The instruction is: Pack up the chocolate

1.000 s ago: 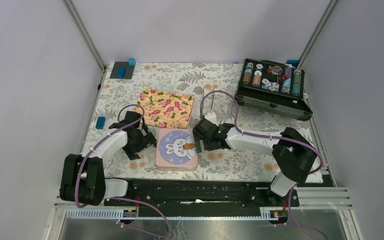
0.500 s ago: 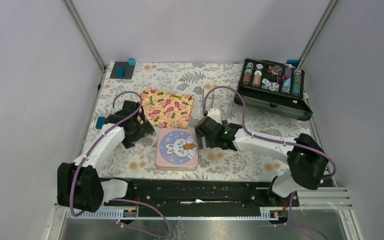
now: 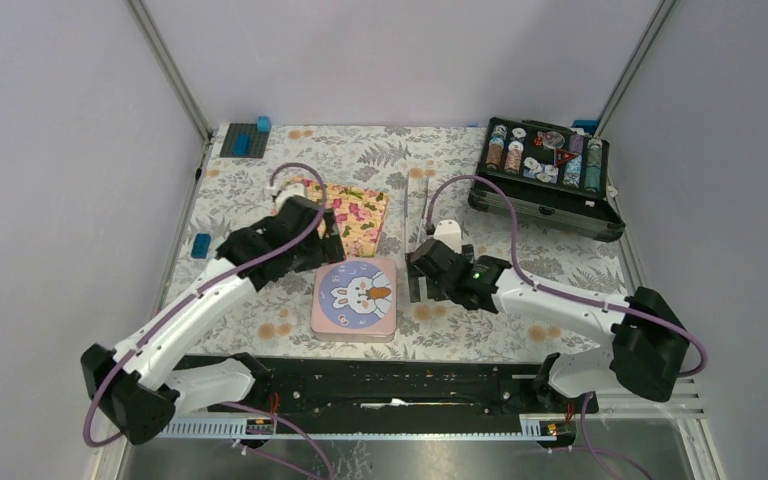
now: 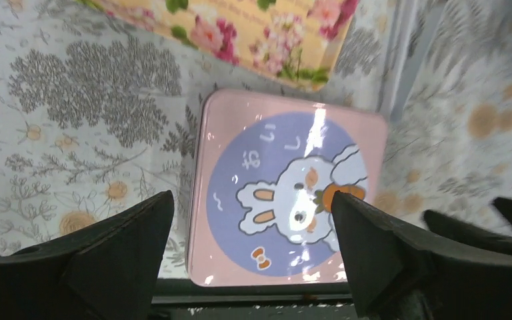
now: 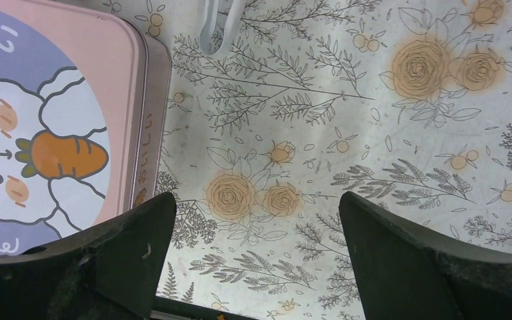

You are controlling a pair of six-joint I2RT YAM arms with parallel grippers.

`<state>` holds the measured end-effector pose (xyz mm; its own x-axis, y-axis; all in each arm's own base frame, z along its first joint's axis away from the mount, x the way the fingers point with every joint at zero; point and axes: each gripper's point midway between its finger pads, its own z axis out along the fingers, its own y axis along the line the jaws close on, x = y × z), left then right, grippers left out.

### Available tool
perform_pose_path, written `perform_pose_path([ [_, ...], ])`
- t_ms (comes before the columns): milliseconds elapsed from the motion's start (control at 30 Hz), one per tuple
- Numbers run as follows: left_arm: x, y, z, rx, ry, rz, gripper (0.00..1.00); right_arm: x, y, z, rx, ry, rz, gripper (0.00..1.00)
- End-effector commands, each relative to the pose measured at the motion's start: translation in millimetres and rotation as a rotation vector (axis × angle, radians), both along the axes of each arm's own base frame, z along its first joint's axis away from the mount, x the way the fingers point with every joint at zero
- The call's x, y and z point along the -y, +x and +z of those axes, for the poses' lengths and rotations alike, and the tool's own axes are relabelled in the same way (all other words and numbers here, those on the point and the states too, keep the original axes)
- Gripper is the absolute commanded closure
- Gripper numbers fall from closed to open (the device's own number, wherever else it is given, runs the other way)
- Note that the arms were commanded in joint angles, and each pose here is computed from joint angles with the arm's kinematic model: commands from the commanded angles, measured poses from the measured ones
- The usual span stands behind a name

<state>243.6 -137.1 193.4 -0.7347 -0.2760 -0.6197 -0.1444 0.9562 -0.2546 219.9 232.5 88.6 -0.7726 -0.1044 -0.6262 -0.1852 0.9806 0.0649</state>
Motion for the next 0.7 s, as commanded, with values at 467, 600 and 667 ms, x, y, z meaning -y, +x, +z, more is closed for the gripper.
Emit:
perform_pose_path([
  [467,-38.7,-27.6,-80.4,-0.175,0.277,0.216,0.1,18.0,-5.9,8.3,0.032,0.052,-0.063,0.01],
  [600,-24.0,-8.3,-34.8,-0.075,0.198,0.194,0.1,19.8,-5.8,15.9,0.052,0.069,-0.064,0.0],
  [667,-17.9,1.1,-14.8,-0.03,0.172,0.184,0.1,20.1,-5.6,19.5,0.059,0.079,-0.065,0.0],
])
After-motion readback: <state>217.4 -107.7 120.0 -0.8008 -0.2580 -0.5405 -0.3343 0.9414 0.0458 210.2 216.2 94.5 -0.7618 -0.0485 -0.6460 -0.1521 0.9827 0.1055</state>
